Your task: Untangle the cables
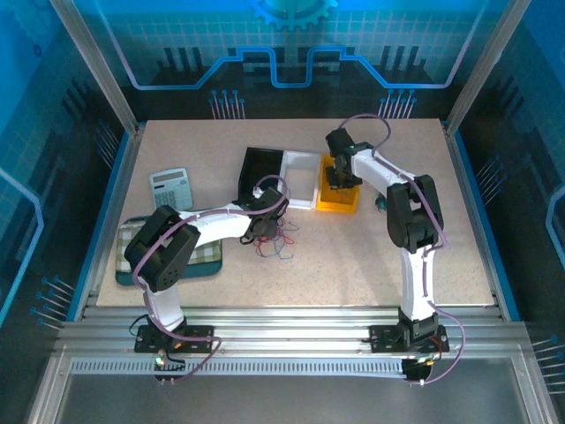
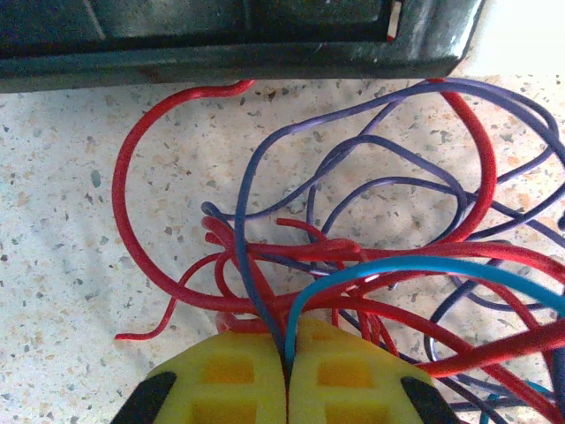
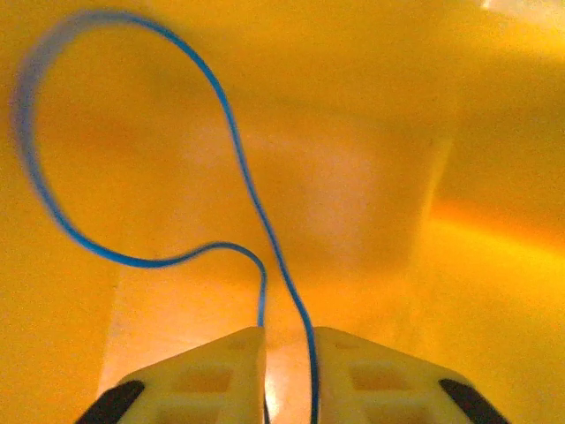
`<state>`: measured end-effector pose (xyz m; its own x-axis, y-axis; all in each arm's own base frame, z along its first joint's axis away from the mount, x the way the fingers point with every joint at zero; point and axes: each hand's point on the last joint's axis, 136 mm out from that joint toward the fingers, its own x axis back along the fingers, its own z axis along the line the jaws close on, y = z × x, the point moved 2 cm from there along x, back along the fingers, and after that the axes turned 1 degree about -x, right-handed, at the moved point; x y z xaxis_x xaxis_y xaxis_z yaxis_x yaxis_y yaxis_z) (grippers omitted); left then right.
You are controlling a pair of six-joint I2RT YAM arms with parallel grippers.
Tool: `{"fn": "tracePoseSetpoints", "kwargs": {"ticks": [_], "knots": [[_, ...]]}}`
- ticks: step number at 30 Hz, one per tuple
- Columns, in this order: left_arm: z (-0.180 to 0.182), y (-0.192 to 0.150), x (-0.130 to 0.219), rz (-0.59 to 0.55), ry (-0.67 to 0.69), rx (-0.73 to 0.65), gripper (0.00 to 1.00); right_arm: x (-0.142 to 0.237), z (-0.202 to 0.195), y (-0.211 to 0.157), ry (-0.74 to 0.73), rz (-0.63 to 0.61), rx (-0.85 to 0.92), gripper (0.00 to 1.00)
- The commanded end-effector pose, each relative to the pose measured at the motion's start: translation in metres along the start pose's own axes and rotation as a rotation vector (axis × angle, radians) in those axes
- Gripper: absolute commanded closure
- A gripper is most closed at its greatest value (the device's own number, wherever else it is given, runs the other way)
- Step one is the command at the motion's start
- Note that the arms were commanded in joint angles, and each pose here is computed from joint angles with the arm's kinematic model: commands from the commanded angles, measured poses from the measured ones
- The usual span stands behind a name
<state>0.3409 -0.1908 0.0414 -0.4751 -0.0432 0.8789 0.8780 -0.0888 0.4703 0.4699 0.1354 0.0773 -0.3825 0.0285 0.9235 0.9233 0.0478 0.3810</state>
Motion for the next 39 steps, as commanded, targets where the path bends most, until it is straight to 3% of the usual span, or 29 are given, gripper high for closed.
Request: {"fn": "tracePoseSetpoints", "kwargs": {"ticks": [1,7,14,17,26,29,33,39], "knots": [[-0.006,-0.001,0.0,0.016,-0.01,-0.017,1.0,0.023,0.006,0.014,0.03,-0.074,-0.013,0.74],[-0.008,0.003,0.002,0.009,-0.014,-0.017,1.0,0.035,0.001,0.017,0.013,-0.116,-0.02,0.73],[-0.009,0.004,0.006,0.001,-0.034,-0.015,1.0,0.087,-0.002,0.02,-0.012,-0.346,-0.005,0.65],[-0.01,0.004,0.007,-0.005,-0.053,-0.01,1.0,0.102,0.008,0.01,0.063,-0.405,0.014,0.62],[-0.012,0.003,0.009,-0.004,-0.09,-0.004,1.0,0.112,0.022,-0.016,0.165,-0.434,0.091,0.58],[-0.016,0.003,0.008,0.0,-0.122,-0.008,1.0,0.12,0.059,-0.038,0.338,-0.453,0.224,0.61],[-0.012,0.003,0.007,0.015,-0.141,0.022,1.0,0.128,0.105,-0.093,0.529,-0.376,0.414,0.65],[-0.011,0.005,0.01,0.04,-0.24,0.069,1.0,0.122,0.144,-0.179,0.656,-0.23,0.68,0.62]]}}
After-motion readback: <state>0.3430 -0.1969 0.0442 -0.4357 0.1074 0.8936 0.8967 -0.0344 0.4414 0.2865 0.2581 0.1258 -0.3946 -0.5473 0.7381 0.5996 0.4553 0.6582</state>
